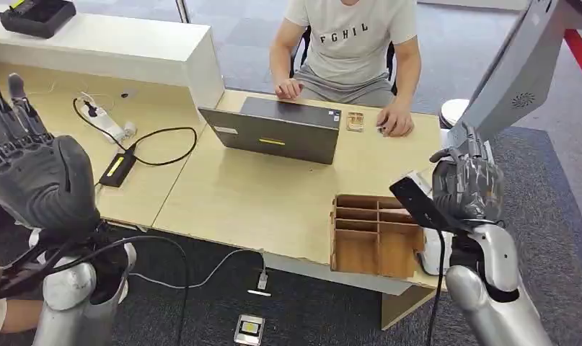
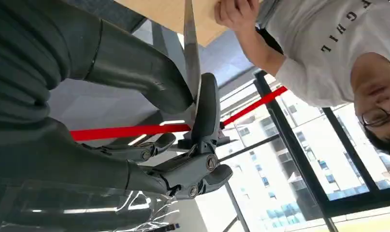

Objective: Pass the card to the sensor for recognition and then transmit it.

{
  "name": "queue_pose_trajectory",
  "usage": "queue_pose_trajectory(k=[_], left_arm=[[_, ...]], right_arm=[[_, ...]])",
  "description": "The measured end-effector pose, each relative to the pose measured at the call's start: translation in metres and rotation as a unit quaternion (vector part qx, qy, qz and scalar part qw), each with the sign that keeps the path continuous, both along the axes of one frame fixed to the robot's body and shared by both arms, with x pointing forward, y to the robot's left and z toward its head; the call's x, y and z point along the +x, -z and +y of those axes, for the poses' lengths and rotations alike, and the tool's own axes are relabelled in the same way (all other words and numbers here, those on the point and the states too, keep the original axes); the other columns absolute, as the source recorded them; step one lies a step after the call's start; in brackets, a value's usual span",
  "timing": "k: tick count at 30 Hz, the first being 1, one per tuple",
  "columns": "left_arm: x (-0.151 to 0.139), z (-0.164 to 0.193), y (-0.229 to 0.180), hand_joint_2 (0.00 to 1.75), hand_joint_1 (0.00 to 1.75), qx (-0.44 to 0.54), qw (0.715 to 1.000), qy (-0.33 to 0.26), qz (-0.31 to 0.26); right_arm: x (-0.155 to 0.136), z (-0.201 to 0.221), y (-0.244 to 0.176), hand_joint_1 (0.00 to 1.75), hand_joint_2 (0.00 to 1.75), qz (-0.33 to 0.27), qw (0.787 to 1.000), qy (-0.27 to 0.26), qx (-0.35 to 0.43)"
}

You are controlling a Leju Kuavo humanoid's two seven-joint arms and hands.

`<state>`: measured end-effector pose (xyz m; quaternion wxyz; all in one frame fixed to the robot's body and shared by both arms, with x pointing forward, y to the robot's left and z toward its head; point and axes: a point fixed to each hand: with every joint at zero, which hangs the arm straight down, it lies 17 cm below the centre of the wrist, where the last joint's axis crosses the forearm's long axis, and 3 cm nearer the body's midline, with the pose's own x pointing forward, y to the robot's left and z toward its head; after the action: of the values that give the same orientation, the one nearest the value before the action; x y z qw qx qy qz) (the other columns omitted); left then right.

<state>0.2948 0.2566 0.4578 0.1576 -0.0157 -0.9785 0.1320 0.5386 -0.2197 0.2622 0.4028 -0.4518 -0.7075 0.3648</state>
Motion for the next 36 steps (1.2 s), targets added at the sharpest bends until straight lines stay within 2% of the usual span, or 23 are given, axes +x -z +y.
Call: queue_pose_trajectory(k=[9, 17, 25, 36], left_arm=[[0.0, -0.004, -0.008, 1.75, 0.0, -0.001, 1.0, 0.023, -0.015], [0.002, -0.008, -0.017, 1.75, 0.0, -0.005, 0.999, 0.037, -0.031], [0.008, -0.012, -0.018, 1.75, 0.0, -0.006, 0.998, 0.059, -0.033], [0.015, -0.018, -0.017, 1.75, 0.0, 0.0, 0.997, 0.076, -0.03]], right_arm=[[0.022, 0.022, -0.059, 1.75, 1.75, -0.039, 0.998, -0.033, 0.021], [0.058, 0.047, -0.099, 1.75, 1.75, -0.063, 0.997, -0.031, -0.013], [0.087, 0.056, -0.085, 1.75, 1.75, -0.033, 0.997, 0.001, -0.072], [0.095, 0.083, -0.049, 1.75, 1.75, 0.007, 0.989, 0.007, -0.146]])
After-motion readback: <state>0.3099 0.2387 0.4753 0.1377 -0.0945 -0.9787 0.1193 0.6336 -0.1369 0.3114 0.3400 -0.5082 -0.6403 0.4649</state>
